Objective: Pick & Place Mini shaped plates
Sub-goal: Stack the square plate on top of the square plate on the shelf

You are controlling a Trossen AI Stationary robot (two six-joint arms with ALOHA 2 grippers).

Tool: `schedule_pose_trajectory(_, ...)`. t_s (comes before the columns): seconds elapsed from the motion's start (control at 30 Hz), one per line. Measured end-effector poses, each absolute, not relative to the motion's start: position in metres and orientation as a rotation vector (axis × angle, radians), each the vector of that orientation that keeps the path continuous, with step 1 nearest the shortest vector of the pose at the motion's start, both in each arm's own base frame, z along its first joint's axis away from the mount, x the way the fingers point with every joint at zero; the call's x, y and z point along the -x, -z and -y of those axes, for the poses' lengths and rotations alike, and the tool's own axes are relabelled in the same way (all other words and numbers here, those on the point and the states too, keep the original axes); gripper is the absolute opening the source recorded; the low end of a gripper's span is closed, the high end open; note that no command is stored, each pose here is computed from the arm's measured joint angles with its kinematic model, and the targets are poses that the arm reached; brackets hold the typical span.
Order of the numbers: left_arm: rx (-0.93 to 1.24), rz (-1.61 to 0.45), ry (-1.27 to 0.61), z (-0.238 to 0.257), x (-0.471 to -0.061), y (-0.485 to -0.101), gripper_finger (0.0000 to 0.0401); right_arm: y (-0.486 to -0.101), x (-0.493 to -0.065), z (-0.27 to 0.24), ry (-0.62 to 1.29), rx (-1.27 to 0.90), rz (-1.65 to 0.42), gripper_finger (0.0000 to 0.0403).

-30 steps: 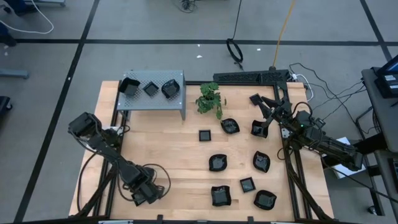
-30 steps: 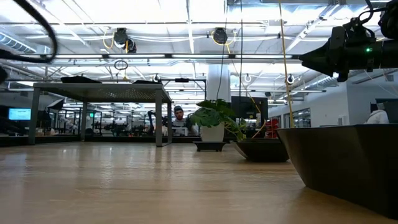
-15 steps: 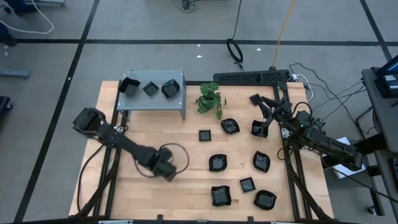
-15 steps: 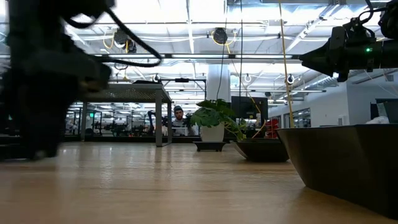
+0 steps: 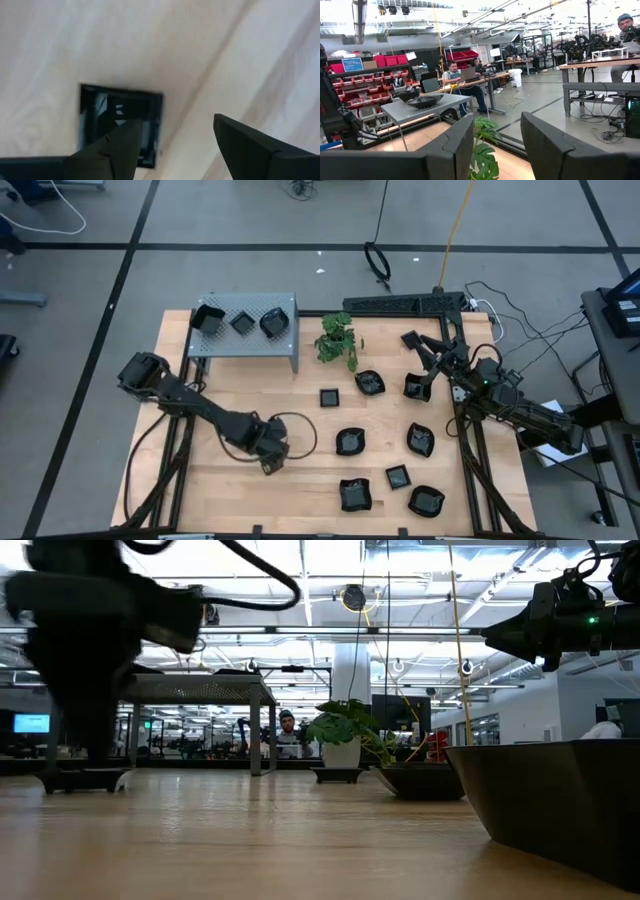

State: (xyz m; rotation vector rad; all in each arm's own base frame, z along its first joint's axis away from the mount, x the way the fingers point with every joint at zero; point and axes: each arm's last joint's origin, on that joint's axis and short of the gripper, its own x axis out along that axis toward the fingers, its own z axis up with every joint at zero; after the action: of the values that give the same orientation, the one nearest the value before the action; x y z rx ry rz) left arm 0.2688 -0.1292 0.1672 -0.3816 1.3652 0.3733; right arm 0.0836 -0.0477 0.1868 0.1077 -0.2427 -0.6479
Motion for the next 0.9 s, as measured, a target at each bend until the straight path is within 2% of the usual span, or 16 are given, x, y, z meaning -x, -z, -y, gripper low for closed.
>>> schedule_pose_trajectory(0.4, -0.060, -1.331, -0.326, 0.150, -0.239, -0.157, 0.0250, -0.187, -0.084, 0.048, 0.648, -0.107, 0.242, 0.0153)
schedule_pose_trajectory(0.77, -0.028, -1.306, -0.327, 0.146, -0.234, -0.141, 0.0247, -0.187, -0.084, 0.048, 0.648, -0.107, 0.242, 0.0153)
schedule_pose_trajectory(0.9, -0.020, -1.300, -0.330, 0.146, -0.235, -0.141, 0.0214, -0.187, -0.084, 0.048, 0.648, -0.107, 0.242, 0.0153)
